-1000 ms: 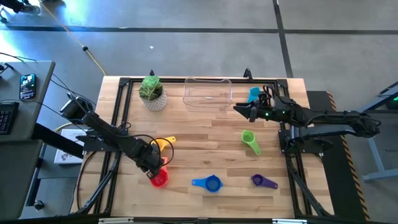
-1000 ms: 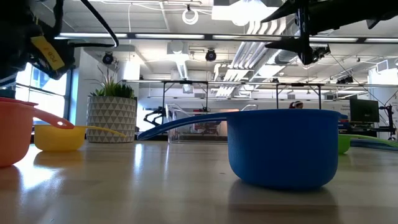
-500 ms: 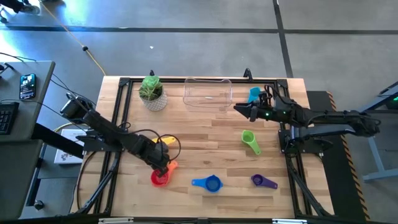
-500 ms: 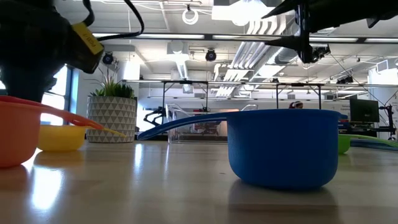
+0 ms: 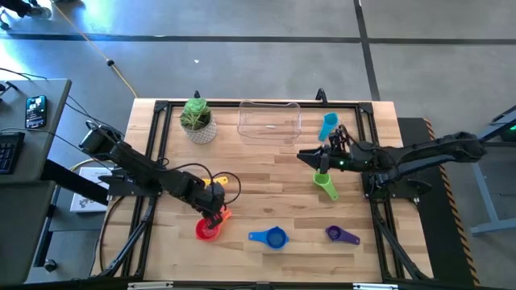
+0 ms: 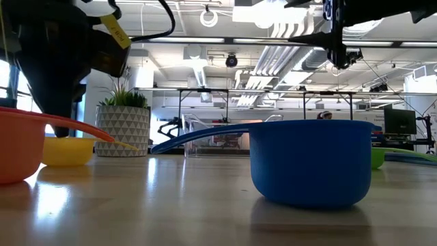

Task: Nest measuring cups in basket
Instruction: Stack the red measuring cup on top of the orange measuring cup, then stack the yellow measuring cup on top of the red measuring cup

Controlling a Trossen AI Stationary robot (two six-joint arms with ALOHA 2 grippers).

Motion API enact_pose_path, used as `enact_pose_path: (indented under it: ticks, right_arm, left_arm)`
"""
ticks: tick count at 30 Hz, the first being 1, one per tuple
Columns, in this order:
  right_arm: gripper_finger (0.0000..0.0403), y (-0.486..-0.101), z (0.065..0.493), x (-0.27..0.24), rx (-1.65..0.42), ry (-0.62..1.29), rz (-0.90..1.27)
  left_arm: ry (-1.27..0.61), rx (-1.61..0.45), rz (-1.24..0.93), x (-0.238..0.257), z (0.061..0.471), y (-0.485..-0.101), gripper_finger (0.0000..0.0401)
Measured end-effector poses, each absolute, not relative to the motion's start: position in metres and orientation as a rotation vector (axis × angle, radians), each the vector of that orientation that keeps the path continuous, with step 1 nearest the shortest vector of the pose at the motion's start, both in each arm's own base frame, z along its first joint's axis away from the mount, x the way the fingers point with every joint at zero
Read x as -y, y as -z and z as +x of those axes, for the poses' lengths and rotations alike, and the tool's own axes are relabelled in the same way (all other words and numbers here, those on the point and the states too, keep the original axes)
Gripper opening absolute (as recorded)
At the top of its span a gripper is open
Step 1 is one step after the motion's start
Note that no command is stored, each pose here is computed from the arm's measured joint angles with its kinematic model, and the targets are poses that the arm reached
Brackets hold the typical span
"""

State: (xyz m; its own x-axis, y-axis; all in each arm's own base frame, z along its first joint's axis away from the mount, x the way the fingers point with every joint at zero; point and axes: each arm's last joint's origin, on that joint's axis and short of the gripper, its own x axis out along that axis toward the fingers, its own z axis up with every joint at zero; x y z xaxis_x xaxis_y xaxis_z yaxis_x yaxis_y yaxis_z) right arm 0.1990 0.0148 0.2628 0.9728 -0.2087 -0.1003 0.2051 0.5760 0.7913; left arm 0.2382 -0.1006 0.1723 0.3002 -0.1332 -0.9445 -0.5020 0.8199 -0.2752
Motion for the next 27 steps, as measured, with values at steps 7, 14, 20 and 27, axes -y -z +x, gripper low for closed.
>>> enact_pose_path:
  ticks: [7, 14, 20, 27]
  right_arm:
    - [0.0266, -0.256, 0.21, -0.028, 0.012, 0.232, 0.94]
    - [0.0266, -0.256, 0.216, -0.031, 0.039, 0.216, 0.949]
    - [0.0266, -0.26, 0.217, -0.031, 0.086, 0.2, 0.961]
    - [0.0266, -0.268, 0.217, -0.03, 0.168, 0.186, 0.959]
  left_arm:
    - [-0.249, -1.27, -0.585, 0.102, 0.24, -0.169, 0.0051]
    - [-0.205, -1.28, -0.581, 0.103, 0.241, -0.169, 0.005]
    - [-0.186, -1.273, -0.568, 0.102, 0.238, -0.174, 0.0051]
    - [-0.156, -1.221, -0.558, 0.097, 0.229, -0.194, 0.0051]
